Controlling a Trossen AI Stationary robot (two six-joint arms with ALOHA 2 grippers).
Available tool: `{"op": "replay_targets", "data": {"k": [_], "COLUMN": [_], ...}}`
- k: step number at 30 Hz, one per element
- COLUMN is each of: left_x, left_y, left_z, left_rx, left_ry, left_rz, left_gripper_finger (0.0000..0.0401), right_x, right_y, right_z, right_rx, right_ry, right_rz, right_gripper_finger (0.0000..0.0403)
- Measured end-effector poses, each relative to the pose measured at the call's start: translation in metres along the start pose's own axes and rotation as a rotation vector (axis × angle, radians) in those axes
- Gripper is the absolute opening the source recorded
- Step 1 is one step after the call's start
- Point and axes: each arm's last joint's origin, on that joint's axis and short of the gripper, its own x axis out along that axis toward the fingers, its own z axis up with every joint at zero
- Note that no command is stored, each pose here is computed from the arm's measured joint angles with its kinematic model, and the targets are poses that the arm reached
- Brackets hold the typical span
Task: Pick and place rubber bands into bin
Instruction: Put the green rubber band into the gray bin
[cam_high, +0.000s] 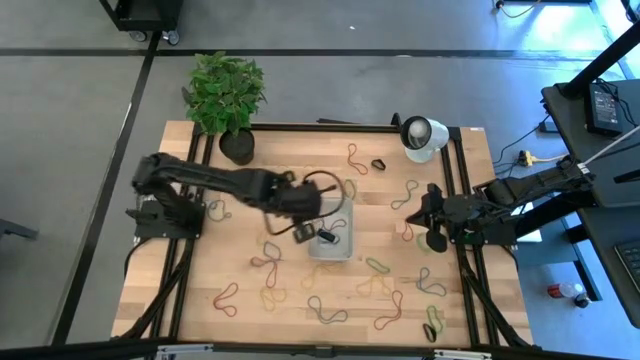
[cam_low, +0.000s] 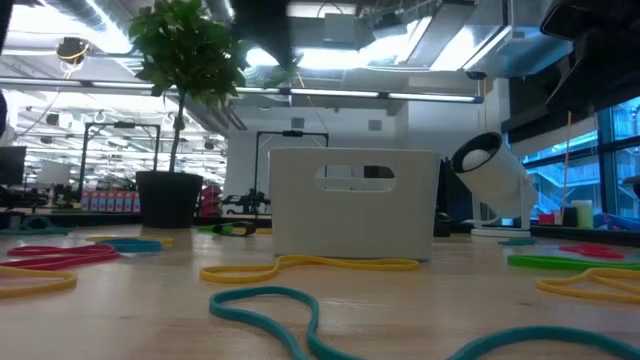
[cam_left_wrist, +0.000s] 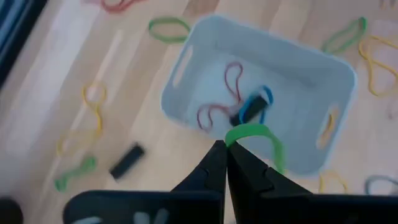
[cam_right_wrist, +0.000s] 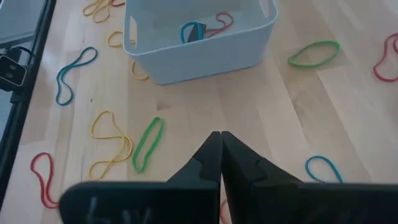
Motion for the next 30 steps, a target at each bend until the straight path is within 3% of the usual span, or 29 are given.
{"op": "replay_targets", "data": {"k": [8,18,24,30], "left_x": [0.081,0.168,0.186,0.18], "left_y": [0.006,0.006,-0.004,-0.003], "left_z": [0.045,0.035,0.028,0.03], "left_rx": [0.05,0.074,0.108,0.096], "left_ry": [0.127,0.351,0.377,0.37], "left_rz": [-0.018,-0.128,-0.155,-0.152], "left_gripper_finger": [0.0002,0.0008,0.0054,0.011], "right_x": [0.0,0.0,0.0,0.0], "right_y": [0.0,0.0,0.0,0.0], "right_z": [0.002,0.002,0.002,0.002], "right_rx": [-0.017,-0.012,-0.01,-0.014], "right_ry": [-0.027,-0.026,-0.027,-0.027], "right_rz": [-0.015,-0.016,-0.017,-0.018], "right_gripper_finger": [0.001,0.001,0.001,0.001]}}
